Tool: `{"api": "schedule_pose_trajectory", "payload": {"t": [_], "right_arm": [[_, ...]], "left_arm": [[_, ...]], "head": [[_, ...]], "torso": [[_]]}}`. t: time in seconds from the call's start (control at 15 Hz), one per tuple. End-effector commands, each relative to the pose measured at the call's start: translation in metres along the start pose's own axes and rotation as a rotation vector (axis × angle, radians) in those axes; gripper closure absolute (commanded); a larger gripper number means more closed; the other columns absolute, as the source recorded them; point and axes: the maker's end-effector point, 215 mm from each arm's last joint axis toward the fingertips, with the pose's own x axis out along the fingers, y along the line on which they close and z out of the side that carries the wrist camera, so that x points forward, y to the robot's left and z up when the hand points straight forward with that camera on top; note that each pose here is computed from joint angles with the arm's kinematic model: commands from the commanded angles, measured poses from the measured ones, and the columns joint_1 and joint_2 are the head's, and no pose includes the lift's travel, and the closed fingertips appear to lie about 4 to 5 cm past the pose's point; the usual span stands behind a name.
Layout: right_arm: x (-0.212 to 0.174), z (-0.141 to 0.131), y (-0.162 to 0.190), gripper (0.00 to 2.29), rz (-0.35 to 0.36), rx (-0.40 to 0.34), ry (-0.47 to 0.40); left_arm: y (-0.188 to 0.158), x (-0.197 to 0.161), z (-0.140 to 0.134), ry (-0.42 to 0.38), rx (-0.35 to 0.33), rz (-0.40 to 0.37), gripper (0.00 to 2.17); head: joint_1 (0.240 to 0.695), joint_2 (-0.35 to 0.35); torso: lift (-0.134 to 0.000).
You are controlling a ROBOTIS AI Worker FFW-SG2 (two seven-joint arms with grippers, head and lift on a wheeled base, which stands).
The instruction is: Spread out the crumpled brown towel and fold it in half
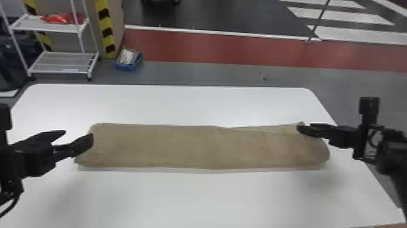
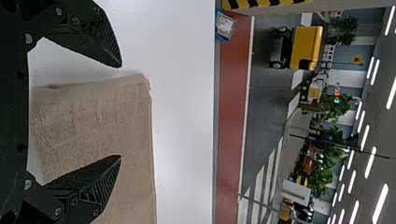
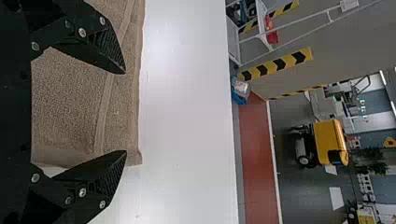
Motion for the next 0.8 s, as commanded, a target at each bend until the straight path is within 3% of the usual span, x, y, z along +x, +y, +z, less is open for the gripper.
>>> {"api": "schedule_pose_trajectory", "payload": {"t": [0.0, 0.2, 0.47, 0.67, 0.73], "right_arm": [[-0.018, 0.009, -0.01, 0.14, -0.03, -0.012, -0.056], [-0.035, 0.017, -0.029, 0.14, -0.084, -0.024, -0.088], [-0.023, -0.008, -0.026, 0.29, -0.074, -0.044, -0.019], [-0.013, -0.014, -0.018, 0.71, -0.051, -0.045, 0.003], [-0.013, -0.014, -0.017, 1.09, -0.046, -0.045, 0.003]], "left_arm": [[-0.035, 0.009, 0.014, -0.074, 0.011, -0.063, 0.23], [-0.082, 0.022, 0.014, -0.106, 0.017, -0.137, 0.23], [-0.139, 0.052, 0.007, -0.105, 0.031, -0.208, 0.27], [-0.165, 0.057, 0.001, -0.099, 0.03, -0.244, 0.27], [-0.168, 0.057, 0.001, -0.102, 0.032, -0.248, 0.27]], "head": [[0.695, -0.186], [0.695, -0.242], [0.695, -0.332], [0.695, -0.35], [0.695, -0.35]], "torso": [[-0.12], [-0.12], [-0.12], [-0.12], [-0.12]]}}
